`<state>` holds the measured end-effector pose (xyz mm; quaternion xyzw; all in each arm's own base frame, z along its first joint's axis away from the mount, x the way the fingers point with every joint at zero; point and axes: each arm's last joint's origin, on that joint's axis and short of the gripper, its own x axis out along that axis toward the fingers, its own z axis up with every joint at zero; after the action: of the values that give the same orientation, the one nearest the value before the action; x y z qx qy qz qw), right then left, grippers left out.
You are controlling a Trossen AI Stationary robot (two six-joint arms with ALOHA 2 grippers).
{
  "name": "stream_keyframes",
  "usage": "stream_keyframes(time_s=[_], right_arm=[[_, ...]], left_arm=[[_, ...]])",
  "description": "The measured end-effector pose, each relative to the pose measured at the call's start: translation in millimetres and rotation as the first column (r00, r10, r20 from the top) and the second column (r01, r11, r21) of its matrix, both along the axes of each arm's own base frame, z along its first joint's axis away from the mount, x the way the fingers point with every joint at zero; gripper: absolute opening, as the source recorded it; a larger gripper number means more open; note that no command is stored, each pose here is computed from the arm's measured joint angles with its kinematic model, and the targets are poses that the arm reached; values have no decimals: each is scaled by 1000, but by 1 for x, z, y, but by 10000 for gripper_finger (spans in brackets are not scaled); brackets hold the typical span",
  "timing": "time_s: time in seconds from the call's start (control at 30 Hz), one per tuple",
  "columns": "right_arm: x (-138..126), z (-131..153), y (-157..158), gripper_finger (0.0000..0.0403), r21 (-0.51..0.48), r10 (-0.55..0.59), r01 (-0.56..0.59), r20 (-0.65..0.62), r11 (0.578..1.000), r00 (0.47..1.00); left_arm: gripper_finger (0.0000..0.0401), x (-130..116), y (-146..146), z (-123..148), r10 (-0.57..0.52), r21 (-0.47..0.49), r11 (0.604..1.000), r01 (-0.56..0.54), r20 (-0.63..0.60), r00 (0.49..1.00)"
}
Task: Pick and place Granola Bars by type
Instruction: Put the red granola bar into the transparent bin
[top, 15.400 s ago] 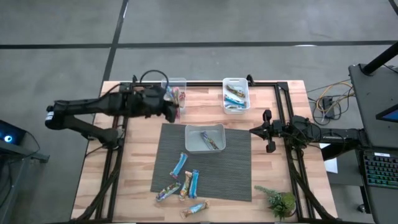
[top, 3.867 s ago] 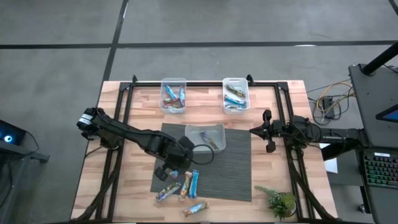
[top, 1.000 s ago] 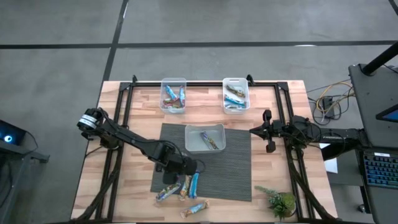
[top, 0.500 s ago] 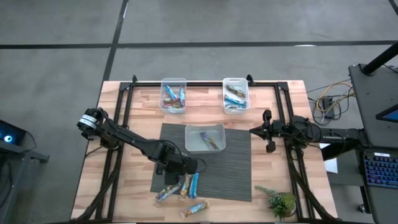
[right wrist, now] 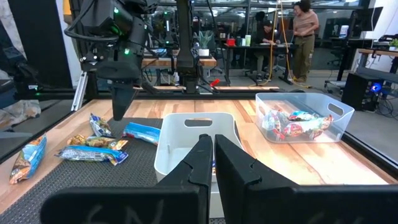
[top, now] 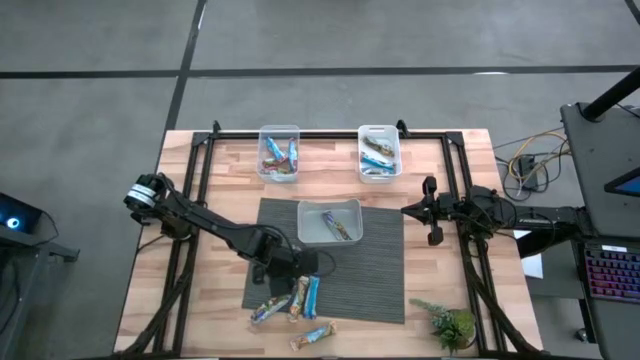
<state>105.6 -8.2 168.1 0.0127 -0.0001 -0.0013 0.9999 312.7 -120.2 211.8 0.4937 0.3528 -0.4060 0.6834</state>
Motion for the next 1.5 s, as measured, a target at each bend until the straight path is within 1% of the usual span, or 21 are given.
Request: stream_keyframes(time_s=[0.1, 0.2, 0.3, 0.37, 0.53, 0.7, 0.87, 1.03, 1.2, 1.5], right_arm=[[0, 0, 0, 9, 0, 0, 0, 0, 1000, 1000], [0, 0, 0, 9, 0, 0, 0, 0, 1000, 1000], [0, 0, 0, 9, 0, 1, -1, 0, 1000, 1000], [0, 0, 0, 9, 0, 0, 0, 0, 1000, 1000], [0, 0, 0, 9, 0, 1, -1, 0, 1000, 1000], [0, 0, 0, 9, 0, 0, 0, 0, 1000, 1000], [0, 0, 0, 9, 0, 0, 0, 0, 1000, 1000], [0, 0, 0, 9, 0, 1, -1, 0, 1000, 1000], [0, 0, 0, 9, 0, 0, 0, 0, 1000, 1000], [0, 0, 0, 9, 0, 0, 0, 0, 1000, 1000]], left_arm=[[108, 0, 1, 0, -31, 57, 998, 30, 22, 999], [132, 1, 2, 0, -62, 121, 991, 57, 42, 997], [139, 1, 3, 0, -106, 189, 978, 94, 53, 993], [140, 0, 4, -1, -125, 208, 972, 112, 47, 991], [140, -2, 4, -2, -124, 216, 969, 118, 17, 992], [140, -5, 4, -12, -102, 229, 967, 112, -58, 993], [140, -5, 2, -19, -103, 238, 963, 124, -97, 990], [140, -7, 3, -21, -102, 250, 959, 131, -125, 987], [140, -12, 5, -23, -99, 264, 954, 144, -178, 979], [140, -7, 1, -31, -114, 265, 951, 159, -180, 977]])
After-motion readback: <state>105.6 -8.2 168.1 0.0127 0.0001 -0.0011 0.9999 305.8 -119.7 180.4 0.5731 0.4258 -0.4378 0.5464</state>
